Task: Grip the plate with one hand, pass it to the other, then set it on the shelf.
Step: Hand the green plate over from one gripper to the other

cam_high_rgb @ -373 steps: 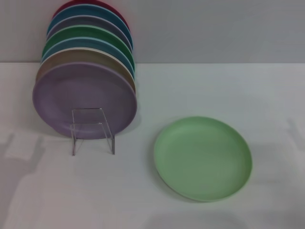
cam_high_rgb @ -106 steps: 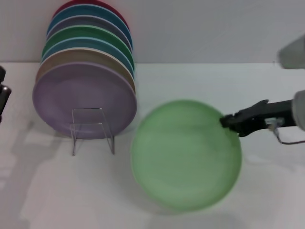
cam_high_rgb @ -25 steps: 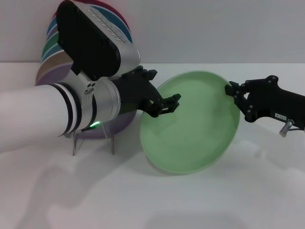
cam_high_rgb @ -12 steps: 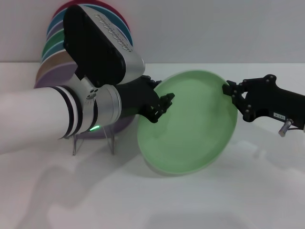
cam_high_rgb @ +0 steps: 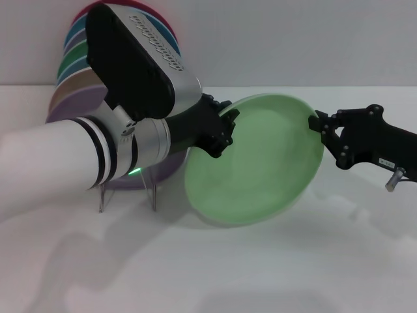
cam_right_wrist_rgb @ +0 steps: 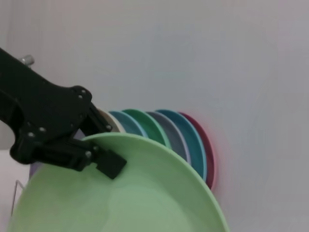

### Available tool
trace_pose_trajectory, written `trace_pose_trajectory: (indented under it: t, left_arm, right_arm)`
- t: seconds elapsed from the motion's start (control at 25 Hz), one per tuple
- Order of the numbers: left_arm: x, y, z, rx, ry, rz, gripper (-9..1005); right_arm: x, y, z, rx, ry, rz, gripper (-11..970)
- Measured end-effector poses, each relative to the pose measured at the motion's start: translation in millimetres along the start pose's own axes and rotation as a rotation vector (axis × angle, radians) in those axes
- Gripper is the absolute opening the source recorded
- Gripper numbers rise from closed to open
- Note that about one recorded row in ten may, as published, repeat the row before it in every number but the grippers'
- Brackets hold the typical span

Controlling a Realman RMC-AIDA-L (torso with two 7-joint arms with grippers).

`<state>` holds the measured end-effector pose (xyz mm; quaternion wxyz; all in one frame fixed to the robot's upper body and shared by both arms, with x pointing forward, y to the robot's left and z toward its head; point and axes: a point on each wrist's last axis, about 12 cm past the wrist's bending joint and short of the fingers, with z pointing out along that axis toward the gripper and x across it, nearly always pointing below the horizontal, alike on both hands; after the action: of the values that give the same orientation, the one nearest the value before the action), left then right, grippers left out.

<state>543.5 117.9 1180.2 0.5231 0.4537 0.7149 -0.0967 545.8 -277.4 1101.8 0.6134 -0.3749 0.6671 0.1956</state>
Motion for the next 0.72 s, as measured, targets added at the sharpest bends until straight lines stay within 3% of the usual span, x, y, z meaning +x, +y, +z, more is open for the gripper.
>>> trace_pose_trajectory:
  t: [0.36, 0.72]
  left_arm:
    - [-4.0, -2.0, -3.4, -0.012, -0.033, 0.015, 87]
    - [-10.0, -2.4, -15.4, -0.037, -0.074, 0.022, 87]
  right_arm:
    - [0.5, 10.6, -9.6, -0.016, -0.14, 0.071, 18]
    - [9.5, 15.0, -23.9, 0.026, -0.193, 0.16, 248]
